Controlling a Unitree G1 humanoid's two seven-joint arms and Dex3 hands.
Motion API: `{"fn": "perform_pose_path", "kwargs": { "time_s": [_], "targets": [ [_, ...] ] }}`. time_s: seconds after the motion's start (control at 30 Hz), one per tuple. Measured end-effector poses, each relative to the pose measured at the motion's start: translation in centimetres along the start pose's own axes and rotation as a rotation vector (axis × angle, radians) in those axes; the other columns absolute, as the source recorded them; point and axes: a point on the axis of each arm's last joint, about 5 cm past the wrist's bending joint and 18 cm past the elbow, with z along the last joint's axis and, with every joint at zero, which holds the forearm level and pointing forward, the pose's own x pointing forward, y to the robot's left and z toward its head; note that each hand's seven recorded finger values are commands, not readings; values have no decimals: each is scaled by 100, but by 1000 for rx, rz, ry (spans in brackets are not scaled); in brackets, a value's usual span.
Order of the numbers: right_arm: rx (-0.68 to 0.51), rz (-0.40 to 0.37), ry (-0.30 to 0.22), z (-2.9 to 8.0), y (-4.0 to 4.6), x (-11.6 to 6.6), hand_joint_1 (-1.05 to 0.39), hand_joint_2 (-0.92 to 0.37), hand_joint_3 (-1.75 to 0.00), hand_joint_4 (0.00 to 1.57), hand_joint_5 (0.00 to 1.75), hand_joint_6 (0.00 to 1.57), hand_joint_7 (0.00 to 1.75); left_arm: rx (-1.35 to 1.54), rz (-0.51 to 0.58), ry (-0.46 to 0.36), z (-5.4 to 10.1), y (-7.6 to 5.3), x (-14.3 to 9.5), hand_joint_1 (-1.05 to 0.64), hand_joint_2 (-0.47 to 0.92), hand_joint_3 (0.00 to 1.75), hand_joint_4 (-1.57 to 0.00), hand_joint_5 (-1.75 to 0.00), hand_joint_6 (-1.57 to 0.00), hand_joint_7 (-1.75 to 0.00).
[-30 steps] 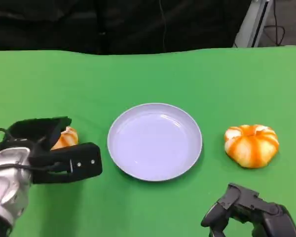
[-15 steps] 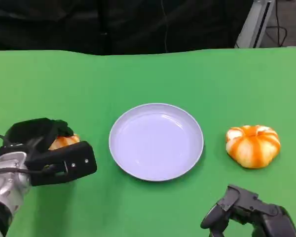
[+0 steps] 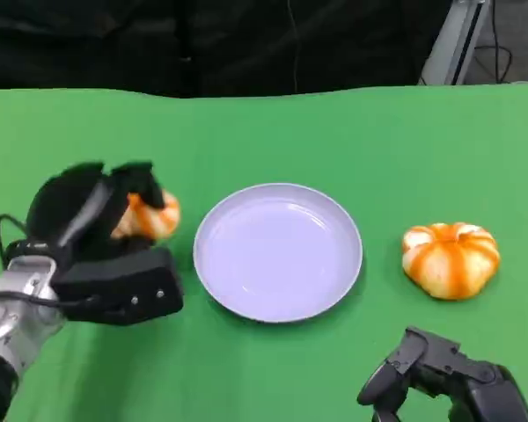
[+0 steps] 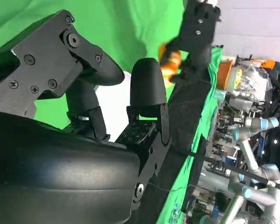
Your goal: Grasp the bread from the table and place it into the plate.
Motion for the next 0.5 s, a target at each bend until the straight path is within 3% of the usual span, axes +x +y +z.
{"fn": "perform_pose_path", "kwargs": {
  "time_s": [0.13, 0.33, 0.5],
  "targets": [
    [2, -1, -2, -3, 8, 10, -7, -36, -128, 71, 161, 78, 129, -30, 95, -113, 123, 65, 36, -14, 33, 133, -89, -175, -76, -156],
    [-4, 2, -5, -4, 10, 15, -7, -36, -128, 71, 161, 78, 129, -80, 124, -232, 338, 115, 71, -13, 32, 136, -90, -175, -77, -156],
    [-9, 3, -5, -8, 16, 15, -6, -35, -129, 71, 161, 79, 129, -156, 94, -305, 544, 10, 113, -10, 28, 138, -92, -175, -81, -152]
  ]
}}
